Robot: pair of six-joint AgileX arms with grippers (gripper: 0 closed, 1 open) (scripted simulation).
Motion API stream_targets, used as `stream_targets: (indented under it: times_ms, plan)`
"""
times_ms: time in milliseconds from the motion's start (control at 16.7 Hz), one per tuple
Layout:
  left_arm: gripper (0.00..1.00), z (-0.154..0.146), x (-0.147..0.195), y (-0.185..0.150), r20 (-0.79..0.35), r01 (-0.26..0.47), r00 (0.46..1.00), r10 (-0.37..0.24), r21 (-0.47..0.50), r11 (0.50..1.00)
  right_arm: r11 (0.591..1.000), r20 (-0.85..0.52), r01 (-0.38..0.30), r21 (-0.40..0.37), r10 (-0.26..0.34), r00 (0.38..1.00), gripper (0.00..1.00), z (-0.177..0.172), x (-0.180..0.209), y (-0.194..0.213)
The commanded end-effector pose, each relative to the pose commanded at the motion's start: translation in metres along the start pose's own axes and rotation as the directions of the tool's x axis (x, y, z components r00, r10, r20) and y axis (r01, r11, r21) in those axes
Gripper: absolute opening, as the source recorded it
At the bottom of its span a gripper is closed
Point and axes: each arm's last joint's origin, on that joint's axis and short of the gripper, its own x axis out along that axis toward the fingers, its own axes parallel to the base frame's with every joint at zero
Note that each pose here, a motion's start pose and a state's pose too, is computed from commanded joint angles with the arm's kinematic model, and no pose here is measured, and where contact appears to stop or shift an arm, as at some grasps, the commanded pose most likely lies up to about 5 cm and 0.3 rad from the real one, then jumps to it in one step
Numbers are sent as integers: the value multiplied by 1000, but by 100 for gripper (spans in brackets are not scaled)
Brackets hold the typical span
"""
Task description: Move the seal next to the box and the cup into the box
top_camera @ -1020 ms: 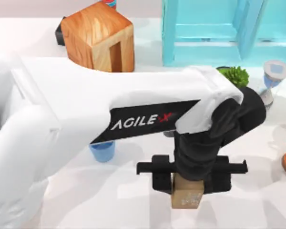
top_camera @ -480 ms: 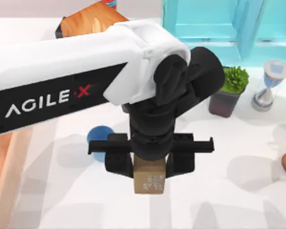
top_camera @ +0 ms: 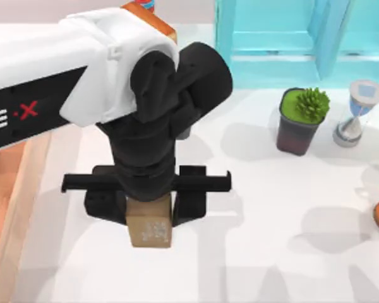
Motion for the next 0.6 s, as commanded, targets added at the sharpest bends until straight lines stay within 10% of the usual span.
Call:
stream_targets:
  times_ms: [600]
  plan:
    - [0, -21, -9, 107, -1, 2, 1000, -2, -6, 1000, 1000, 0, 0, 0, 0, 1000, 100, 0, 0, 0]
